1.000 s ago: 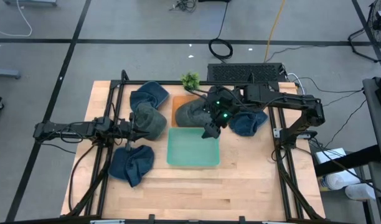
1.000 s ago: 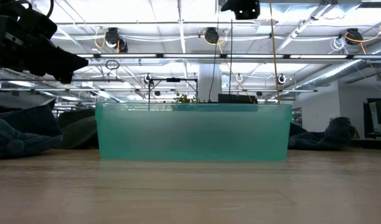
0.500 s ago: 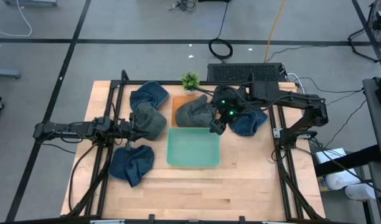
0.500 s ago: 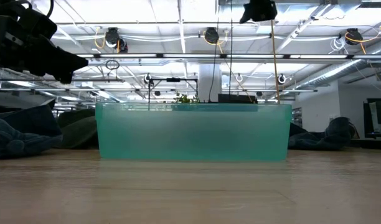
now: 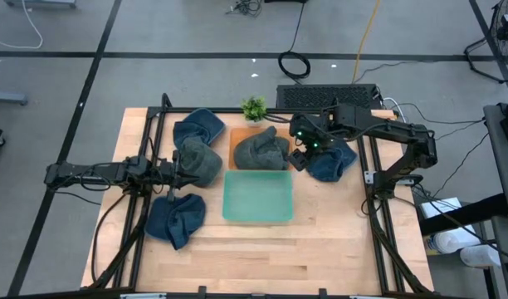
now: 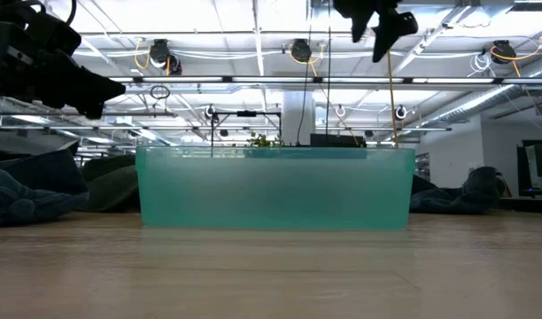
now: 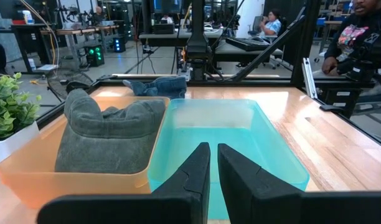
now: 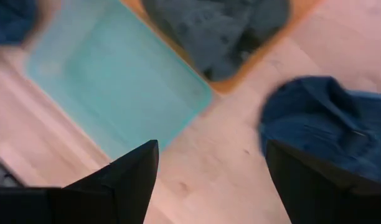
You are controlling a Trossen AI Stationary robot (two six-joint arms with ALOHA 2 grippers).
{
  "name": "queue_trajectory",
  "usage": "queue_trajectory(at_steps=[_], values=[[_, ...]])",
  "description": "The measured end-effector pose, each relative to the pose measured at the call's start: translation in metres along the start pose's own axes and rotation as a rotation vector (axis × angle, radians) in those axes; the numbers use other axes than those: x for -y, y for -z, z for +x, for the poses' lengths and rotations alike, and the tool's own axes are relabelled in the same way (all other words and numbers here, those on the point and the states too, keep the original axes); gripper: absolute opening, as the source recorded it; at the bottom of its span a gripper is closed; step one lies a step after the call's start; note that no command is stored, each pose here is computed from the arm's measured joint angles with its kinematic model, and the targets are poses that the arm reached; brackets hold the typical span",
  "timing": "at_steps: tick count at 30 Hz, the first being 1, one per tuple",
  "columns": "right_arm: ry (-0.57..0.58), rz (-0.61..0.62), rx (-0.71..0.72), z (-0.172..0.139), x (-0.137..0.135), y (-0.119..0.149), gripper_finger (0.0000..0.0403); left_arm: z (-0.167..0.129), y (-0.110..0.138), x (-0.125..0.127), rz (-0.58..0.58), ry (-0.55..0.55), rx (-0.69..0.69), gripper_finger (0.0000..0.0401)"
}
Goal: Pick & Place hat
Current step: Put the top right blue cap into the light blue bin
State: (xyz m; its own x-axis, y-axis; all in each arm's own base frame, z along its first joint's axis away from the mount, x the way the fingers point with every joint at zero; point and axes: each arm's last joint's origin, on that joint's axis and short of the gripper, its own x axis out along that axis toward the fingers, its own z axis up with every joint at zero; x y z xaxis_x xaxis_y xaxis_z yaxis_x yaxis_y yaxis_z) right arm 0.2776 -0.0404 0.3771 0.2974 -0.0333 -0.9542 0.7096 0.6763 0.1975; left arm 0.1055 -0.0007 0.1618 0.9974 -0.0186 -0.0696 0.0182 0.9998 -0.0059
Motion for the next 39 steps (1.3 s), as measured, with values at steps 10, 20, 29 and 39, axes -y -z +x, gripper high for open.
queue_trajectory(at_steps=[10,20,29,39], values=[[0.137,-0.047,-0.111,0.006,0.02,0.005,0.0281,0.0,0.0,0.0,0.0,0.0,0.001,0.0037],[0.105,-0.012,-0.078,0.02,0.046,0.005,0.0281,0.0,0.0,0.0,0.0,0.0,0.0,0.0037],[0.133,-0.025,-0.121,0.068,0.056,0.014,0.0281,0.0,0.0,0.0,0.0,0.0,0.0,0.0037],[0.113,-0.034,-0.087,0.107,0.064,0.024,0.0281,0.0,0.0,0.0,0.0,0.0,0.0,0.0037]])
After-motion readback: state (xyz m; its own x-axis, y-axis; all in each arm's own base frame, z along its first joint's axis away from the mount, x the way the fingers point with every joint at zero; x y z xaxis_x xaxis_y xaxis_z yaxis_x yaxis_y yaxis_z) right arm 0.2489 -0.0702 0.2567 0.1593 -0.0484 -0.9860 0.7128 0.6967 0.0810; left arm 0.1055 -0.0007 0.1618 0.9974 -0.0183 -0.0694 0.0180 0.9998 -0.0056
